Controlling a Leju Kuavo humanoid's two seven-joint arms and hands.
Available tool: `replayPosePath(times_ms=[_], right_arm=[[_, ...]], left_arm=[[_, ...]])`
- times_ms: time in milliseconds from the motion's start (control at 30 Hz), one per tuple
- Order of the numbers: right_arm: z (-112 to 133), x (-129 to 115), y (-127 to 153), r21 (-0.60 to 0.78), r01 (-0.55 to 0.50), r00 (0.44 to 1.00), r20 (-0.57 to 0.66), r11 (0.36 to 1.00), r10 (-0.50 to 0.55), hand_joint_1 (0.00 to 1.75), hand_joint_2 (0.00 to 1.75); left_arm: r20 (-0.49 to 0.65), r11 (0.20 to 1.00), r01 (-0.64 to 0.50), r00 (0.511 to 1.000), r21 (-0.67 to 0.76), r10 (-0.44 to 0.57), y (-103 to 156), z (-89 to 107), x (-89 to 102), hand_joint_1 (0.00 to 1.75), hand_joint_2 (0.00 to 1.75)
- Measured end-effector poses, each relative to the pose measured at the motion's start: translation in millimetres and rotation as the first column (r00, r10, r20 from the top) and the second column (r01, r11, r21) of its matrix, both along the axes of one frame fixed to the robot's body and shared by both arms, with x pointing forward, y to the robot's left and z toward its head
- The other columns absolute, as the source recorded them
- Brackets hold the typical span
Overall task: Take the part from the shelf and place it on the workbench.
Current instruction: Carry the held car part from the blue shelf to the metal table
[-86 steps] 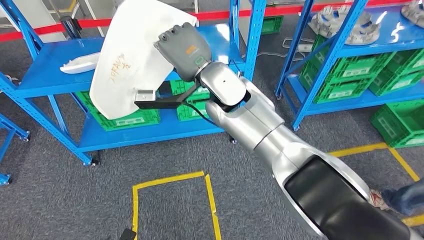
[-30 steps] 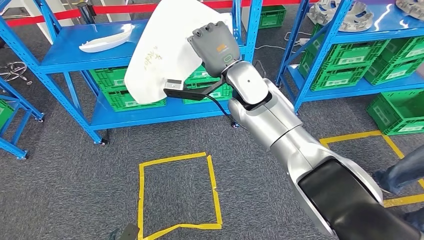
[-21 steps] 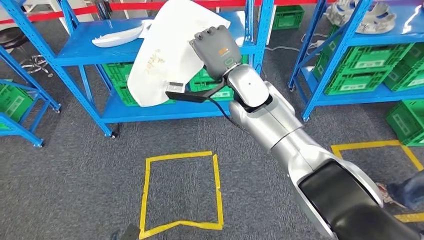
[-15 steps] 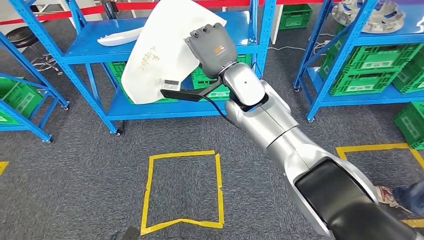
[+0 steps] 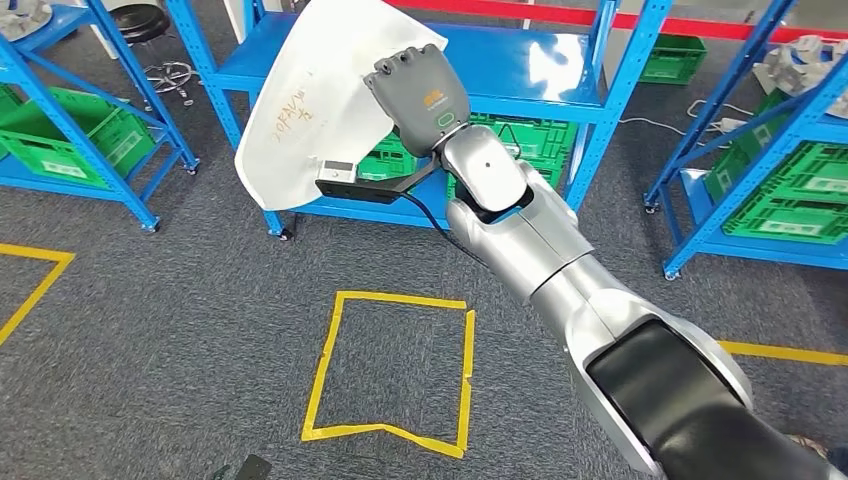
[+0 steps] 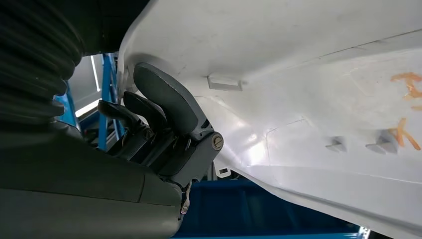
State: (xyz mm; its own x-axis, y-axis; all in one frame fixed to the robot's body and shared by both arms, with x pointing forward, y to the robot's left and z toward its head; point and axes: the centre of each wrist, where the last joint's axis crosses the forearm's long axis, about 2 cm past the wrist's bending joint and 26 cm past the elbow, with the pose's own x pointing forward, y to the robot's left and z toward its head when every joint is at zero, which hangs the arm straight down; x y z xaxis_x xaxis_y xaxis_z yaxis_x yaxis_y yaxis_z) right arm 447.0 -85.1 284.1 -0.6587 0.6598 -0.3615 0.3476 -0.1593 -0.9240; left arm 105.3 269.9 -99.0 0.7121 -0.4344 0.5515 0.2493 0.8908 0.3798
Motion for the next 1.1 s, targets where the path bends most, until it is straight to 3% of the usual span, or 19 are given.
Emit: replayPosePath(times_ms=[467,900,1100], right_arm=[[2,2,-3,0.003,-0.002,1.0,0.012,1.0,0.002,1.75,1.75],[6,5,-11,0.014,0.005,0.999,0.032,1.0,-0.005,1.75,1.75],[-2,9,-31,0.013,0.038,0.999,0.033,0.999,-0.039,1.75,1.75]], left_arm=[[-0.003,1.0,-0.005,1.0,0.022,0.005,8,-0.7,-2.0,0.0,1.75],[-0.027,0.995,-0.027,0.999,0.095,0.03,40,-1.6,-6.6,0.0,1.75],[-0.036,0.992,-0.07,0.997,0.1,0.074,65,-1.8,-13.1,0.0,1.75]])
